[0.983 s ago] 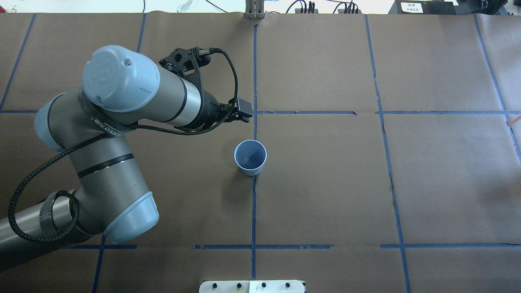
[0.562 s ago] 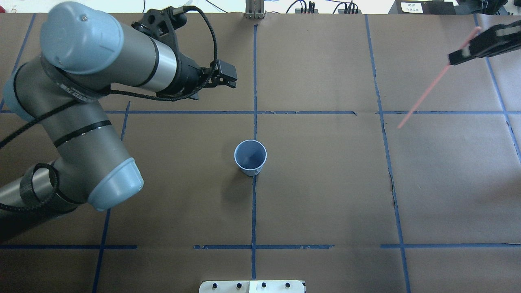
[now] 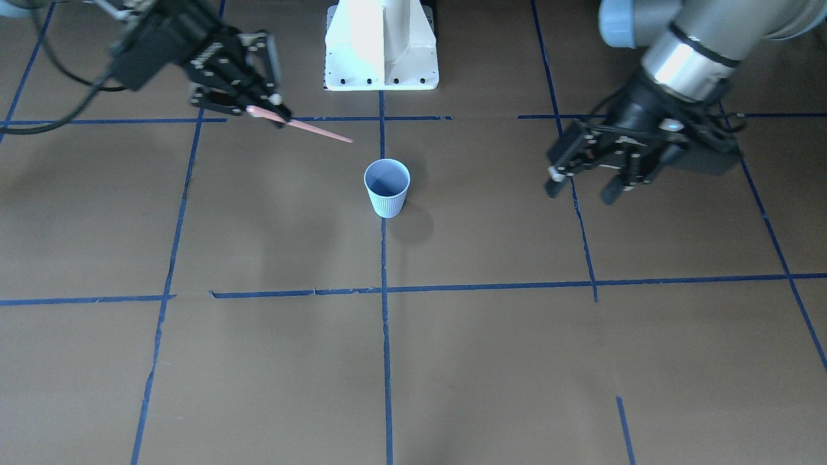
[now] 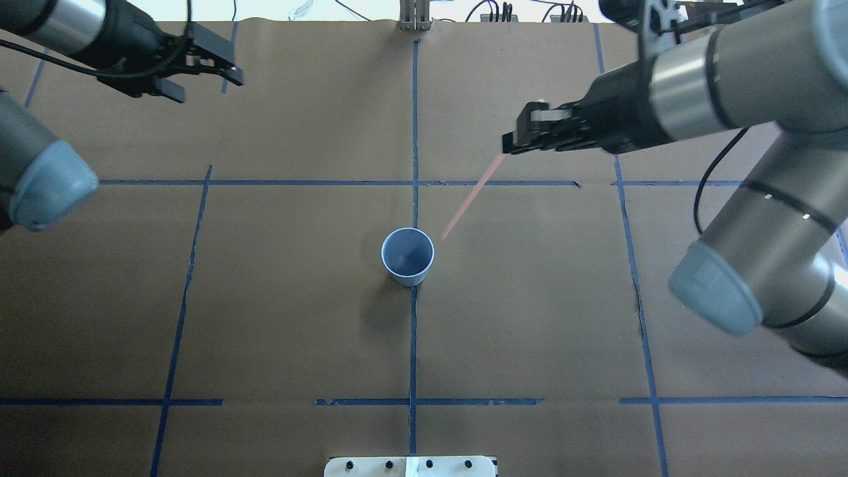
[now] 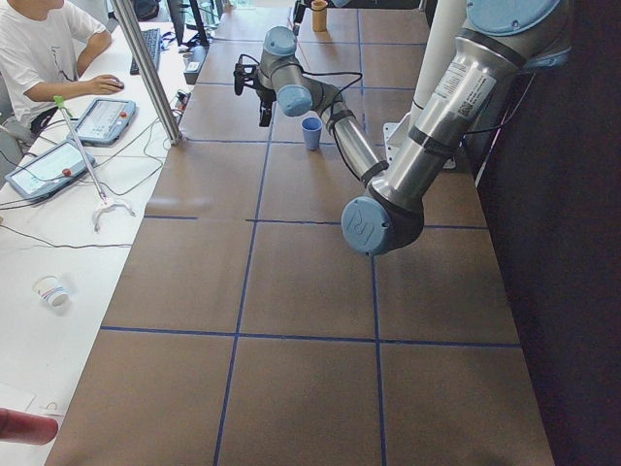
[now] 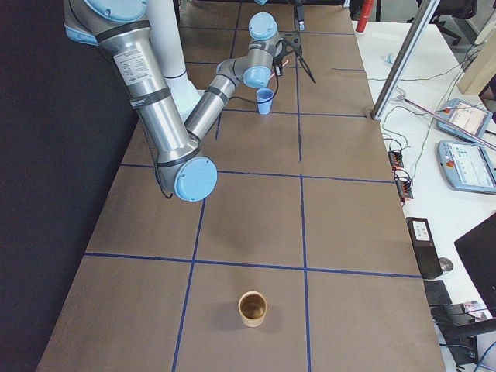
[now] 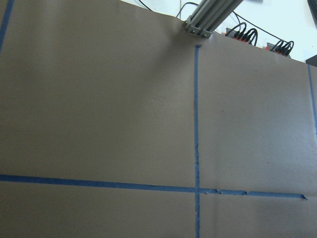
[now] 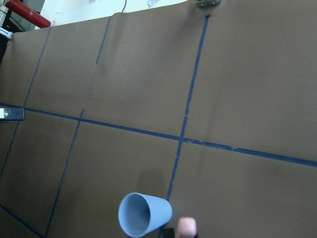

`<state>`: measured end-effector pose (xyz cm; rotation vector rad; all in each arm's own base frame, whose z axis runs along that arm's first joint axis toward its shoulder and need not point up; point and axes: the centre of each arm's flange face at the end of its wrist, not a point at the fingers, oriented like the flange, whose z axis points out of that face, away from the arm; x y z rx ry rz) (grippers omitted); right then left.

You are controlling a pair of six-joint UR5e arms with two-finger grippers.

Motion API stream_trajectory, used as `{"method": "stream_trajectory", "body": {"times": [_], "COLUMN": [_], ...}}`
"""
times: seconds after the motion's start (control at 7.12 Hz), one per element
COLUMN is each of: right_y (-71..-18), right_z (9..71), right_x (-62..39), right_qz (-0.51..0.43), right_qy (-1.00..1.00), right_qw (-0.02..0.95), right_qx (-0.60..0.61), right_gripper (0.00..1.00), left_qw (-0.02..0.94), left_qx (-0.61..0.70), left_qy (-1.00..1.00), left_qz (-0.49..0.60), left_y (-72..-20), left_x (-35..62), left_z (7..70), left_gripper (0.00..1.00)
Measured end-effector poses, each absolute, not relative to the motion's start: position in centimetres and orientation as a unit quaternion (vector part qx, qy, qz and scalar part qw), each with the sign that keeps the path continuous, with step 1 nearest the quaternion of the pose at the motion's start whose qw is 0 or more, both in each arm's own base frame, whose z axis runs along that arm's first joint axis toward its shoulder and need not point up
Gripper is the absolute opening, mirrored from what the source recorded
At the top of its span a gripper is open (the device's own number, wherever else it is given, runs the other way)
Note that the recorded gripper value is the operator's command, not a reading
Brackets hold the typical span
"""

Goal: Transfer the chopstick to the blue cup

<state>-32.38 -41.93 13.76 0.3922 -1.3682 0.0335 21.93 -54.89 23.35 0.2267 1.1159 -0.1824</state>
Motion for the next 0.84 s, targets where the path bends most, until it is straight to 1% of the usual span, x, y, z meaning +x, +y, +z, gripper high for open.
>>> {"method": "stream_trajectory", "body": {"times": [0.14,0.28,0.7,0.84], "right_y": [-39.7,-38.6,-36.4,-35.5], "right_z": [12.9,12.7,14.5,14.8], "right_x": [-36.2,-38.0,-41.9,-43.1], "right_qz": [0.031,0.044,0.090,0.096], "right_qy": [-0.626,-0.621,-0.574,-0.556], "right_qw": [0.753,0.753,0.770,0.778], "right_qx": [0.198,0.212,0.266,0.275], "right_gripper": [0.00,0.00,0.01,0.05], "left_qw": [0.843,0.846,0.847,0.847], "left_qx": [0.105,0.104,0.101,0.102], "left_qy": [0.522,0.518,0.517,0.517], "left_qz": [-0.075,-0.069,-0.065,-0.065], "left_y": [-55.3,-55.4,-55.4,-55.4], "left_x": [18.7,17.3,16.6,16.6], "left_z": [26.2,27.8,28.7,28.7], "left_gripper": [1.00,1.00,1.00,1.00]}}
